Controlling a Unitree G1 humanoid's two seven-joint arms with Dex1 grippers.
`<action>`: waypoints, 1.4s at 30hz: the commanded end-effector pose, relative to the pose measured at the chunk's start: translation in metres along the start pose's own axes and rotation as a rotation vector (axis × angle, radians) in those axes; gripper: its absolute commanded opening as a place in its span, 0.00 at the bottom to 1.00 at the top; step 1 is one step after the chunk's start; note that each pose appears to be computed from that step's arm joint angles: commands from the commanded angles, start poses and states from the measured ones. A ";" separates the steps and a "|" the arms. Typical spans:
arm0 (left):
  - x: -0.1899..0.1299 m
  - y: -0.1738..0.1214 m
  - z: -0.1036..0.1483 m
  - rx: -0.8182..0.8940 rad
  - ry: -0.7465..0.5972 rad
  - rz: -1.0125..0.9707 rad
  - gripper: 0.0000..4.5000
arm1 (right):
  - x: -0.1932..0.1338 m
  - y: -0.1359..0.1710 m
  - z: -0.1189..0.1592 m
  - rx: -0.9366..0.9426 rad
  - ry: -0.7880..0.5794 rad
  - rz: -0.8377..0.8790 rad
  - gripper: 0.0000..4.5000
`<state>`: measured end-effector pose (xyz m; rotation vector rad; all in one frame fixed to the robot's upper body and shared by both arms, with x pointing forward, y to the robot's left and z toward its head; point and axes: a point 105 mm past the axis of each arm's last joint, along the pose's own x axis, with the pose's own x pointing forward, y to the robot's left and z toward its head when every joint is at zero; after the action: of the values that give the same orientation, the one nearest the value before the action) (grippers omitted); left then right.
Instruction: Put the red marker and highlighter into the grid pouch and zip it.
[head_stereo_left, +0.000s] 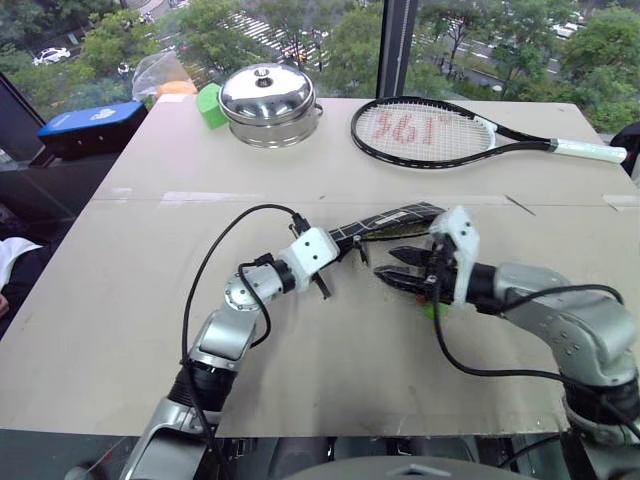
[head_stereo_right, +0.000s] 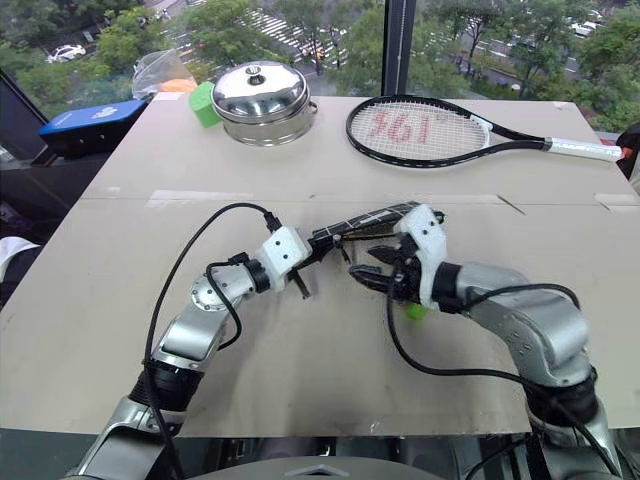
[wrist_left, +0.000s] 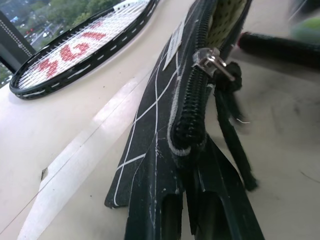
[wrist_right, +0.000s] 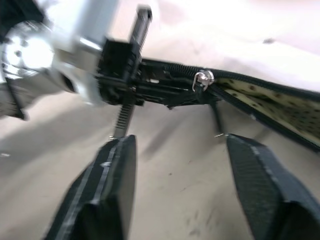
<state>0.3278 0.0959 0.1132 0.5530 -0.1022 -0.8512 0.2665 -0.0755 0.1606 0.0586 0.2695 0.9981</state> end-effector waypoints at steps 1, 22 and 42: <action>-0.005 0.007 0.008 0.019 -0.038 0.012 0.00 | -0.008 -0.007 0.016 0.020 -0.080 -0.087 0.21; -0.003 0.008 0.003 0.099 -0.002 -0.060 0.00 | 0.098 -0.038 -0.004 -1.290 0.273 -0.030 0.01; -0.007 0.034 -0.011 0.023 0.062 0.033 0.00 | 0.012 -0.042 0.019 -0.531 0.110 -0.390 0.98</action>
<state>0.3464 0.1201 0.1113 0.6085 -0.0317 -0.8295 0.3186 -0.0760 0.1511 -0.6042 0.1018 0.7507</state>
